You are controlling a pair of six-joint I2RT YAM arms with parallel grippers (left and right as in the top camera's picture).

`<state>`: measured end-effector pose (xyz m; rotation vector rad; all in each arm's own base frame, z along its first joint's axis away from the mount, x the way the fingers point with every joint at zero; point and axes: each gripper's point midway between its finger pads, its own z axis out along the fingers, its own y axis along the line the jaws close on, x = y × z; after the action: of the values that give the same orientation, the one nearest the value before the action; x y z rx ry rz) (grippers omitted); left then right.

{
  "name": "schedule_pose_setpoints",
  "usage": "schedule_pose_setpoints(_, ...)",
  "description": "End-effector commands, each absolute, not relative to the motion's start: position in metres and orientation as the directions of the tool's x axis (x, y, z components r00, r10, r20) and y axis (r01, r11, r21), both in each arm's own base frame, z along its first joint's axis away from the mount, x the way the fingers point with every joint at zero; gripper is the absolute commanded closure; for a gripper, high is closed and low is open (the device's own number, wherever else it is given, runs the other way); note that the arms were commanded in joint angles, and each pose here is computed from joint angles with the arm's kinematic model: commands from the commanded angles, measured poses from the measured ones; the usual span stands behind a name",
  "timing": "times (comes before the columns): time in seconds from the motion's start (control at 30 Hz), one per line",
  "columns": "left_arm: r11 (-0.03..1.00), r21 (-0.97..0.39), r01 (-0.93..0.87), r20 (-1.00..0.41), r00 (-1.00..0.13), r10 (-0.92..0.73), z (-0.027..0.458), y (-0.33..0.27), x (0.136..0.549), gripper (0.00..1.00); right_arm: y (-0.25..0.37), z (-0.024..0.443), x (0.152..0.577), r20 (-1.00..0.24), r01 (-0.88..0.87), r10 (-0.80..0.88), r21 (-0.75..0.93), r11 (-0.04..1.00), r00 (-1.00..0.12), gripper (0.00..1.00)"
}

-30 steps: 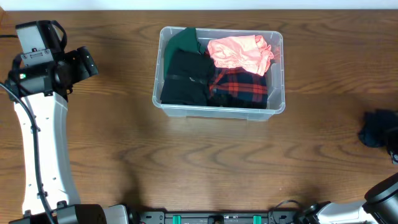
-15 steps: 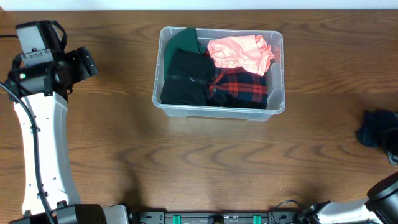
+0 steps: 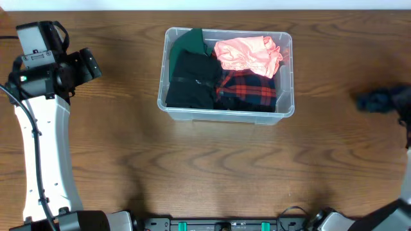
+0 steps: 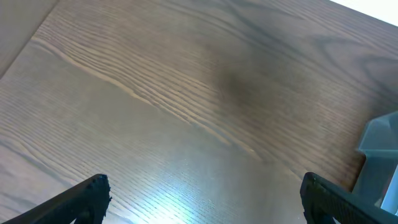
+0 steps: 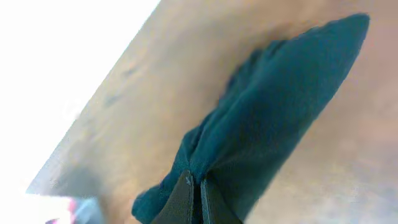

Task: Pack container
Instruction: 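Carry the navy garment into the bin with the right gripper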

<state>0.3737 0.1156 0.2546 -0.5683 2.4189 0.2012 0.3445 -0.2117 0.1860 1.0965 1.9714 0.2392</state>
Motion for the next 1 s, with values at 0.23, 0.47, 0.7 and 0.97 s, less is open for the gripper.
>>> schedule_pose_setpoints(0.23, 0.893, 0.005, -0.451, -0.614, -0.706, -0.353, 0.252, 0.117, 0.373, 0.02, -0.036, 0.291, 0.403, -0.78, -0.08, 0.412, 0.503, 0.86, -0.471, 0.99)
schedule_pose_setpoints(0.47, 0.893, 0.005, -0.451, -0.614, -0.706, -0.353, 0.252, 0.117, 0.373, 0.02, 0.092, 0.356, 0.386, -0.93, -0.607, 0.055, 0.281, 0.743, -0.364, 0.99)
schedule_pose_setpoints(0.7, 0.893, 0.005, -0.451, -0.614, -0.706, -0.353, 0.252, 0.117, 0.373, 0.02, 0.172, 0.358, 0.344, -0.958, -0.838, -0.115, 0.167, 0.52, -0.263, 0.99)
schedule_pose_setpoints(0.97, 0.893, 0.005, -0.451, -0.614, -0.706, -0.353, 0.252, 0.117, 0.373, 0.02, 0.187, 0.312, 0.309, -0.914, -0.904, -0.309, 0.121, 0.411, -0.263, 0.99)
